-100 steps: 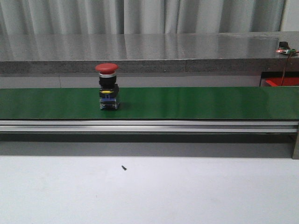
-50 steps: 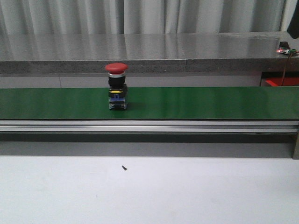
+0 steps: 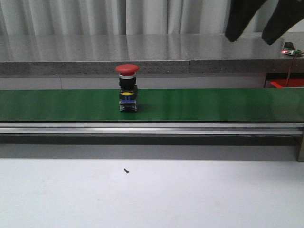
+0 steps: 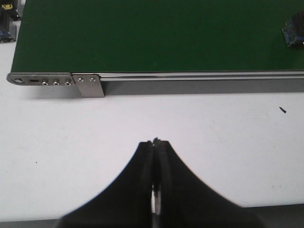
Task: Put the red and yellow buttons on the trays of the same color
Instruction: 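Move the right gripper back over the red button on the belt, then lower the right gripper and grasp the red button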
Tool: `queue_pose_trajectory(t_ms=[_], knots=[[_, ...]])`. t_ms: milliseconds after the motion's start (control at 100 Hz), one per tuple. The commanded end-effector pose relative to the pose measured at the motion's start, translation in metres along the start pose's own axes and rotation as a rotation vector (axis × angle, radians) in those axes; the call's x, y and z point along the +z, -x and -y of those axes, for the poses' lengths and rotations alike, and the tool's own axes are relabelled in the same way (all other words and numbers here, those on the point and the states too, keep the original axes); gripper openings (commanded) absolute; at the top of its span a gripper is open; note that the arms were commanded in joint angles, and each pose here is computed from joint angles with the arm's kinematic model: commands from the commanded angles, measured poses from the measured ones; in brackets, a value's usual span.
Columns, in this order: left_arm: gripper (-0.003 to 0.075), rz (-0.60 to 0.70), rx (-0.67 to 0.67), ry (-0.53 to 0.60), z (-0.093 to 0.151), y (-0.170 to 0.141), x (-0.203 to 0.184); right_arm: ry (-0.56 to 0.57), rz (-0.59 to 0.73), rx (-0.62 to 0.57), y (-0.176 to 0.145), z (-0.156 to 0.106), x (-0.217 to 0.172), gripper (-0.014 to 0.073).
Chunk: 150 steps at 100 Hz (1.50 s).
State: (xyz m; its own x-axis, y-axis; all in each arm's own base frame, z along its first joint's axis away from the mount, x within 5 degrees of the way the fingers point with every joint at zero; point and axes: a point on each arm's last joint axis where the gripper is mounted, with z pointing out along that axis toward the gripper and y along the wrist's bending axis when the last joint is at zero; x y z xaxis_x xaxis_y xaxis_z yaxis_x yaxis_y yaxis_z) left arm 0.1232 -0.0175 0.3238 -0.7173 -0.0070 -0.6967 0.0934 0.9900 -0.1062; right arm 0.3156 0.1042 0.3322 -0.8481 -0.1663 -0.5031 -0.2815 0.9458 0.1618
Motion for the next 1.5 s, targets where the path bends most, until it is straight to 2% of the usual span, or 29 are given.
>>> queue_pose_trajectory(t_ms=[0,170,350,920,1290,1490], knots=[[-0.002,0.08,0.004,-0.011,0.002,0.01,-0.007,0.016,0.093,-0.044,0.015,-0.012,-0.015,0.0528],[-0.002,0.08,0.004,-0.011,0.002,0.01,-0.007,0.039,0.102,-0.104,0.027,-0.029,-0.008,0.0541],[-0.002,0.08,0.004,-0.011,0.002,0.01,-0.007,0.062,0.085,-0.157,0.039,-0.045,0.003,0.0666],[-0.002,0.08,0.004,-0.011,0.002,0.01,-0.007,0.137,0.017,-0.24,0.069,-0.092,0.037,0.0664],[-0.002,0.08,0.004,-0.011,0.002,0.01,-0.007,0.148,-0.036,-0.24,0.068,-0.096,0.053,0.0664],[-0.002,0.08,0.004,-0.011,0.002,0.01,-0.007,0.139,-0.09,-0.235,0.065,-0.094,0.078,0.0664]])
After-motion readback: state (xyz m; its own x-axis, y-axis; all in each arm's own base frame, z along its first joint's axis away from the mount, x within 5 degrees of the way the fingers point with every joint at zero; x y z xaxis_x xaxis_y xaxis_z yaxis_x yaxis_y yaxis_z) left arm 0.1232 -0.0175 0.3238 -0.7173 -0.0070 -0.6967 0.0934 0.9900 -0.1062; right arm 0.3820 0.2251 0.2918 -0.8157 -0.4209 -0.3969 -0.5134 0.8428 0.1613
